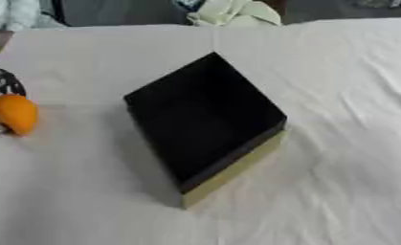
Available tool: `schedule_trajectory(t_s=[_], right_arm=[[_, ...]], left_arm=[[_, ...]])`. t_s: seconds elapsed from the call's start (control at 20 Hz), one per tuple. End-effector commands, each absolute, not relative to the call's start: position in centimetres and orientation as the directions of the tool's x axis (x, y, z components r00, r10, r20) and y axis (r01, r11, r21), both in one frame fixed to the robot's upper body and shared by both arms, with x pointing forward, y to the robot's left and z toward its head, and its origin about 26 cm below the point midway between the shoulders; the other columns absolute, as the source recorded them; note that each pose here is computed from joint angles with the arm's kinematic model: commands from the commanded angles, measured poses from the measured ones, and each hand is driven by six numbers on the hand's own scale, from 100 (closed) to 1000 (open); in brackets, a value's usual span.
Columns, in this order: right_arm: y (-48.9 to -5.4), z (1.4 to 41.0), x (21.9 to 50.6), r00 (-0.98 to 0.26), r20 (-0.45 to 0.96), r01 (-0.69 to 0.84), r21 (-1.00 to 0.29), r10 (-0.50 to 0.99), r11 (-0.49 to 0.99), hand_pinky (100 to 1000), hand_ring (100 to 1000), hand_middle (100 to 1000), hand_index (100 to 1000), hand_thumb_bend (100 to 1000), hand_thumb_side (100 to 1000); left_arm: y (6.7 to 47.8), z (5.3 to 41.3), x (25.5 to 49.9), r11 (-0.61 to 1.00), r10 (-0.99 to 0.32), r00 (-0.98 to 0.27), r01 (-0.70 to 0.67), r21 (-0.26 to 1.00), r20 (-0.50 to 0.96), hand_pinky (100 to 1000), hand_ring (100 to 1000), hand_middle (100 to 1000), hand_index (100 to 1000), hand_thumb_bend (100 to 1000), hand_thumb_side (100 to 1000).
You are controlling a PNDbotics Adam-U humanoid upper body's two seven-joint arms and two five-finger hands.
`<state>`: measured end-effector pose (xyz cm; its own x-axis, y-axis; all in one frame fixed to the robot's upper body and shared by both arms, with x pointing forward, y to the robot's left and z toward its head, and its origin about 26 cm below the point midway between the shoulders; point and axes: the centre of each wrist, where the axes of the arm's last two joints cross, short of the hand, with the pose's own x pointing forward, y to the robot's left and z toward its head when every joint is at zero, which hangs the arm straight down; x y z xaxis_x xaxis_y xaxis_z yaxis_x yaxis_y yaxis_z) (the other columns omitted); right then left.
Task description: Pick up objects on the table and place them in the box.
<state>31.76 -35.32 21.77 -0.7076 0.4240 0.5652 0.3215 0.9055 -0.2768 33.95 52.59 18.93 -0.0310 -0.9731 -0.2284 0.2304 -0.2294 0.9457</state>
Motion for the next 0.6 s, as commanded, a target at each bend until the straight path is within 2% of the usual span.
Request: schedule_trajectory(t_s=[0.05,0.25,0.4,0.6], right_arm=[[-35.35,22.48,31.63,-0.721,0.547,0.321,-0.28,0.426,0.905,678,571,597,838,100,813],[-35.36,22.46,31.63,-0.721,0.548,0.32,-0.28,0.424,0.905,678,571,597,839,100,814],[-35.38,22.42,31.61,-0.721,0.549,0.319,-0.278,0.423,0.906,678,571,596,839,100,815],[-35.4,22.37,31.59,-0.72,0.551,0.319,-0.276,0.421,0.907,678,571,596,839,100,815]], left_arm=[[52.73,20.64,33.77,-0.26,-0.965,-0.017,0.175,0.949,-0.262,365,615,607,699,376,100],[52.5,20.65,33.79,-0.281,-0.959,-0.008,0.146,0.949,-0.283,351,613,607,698,327,100],[52.4,20.51,33.82,-0.292,-0.956,-0.008,0.13,0.948,-0.293,276,564,566,658,298,100],[52.13,20.58,33.89,-0.293,-0.956,-0.017,0.081,0.953,-0.293,228,523,532,622,307,100]])
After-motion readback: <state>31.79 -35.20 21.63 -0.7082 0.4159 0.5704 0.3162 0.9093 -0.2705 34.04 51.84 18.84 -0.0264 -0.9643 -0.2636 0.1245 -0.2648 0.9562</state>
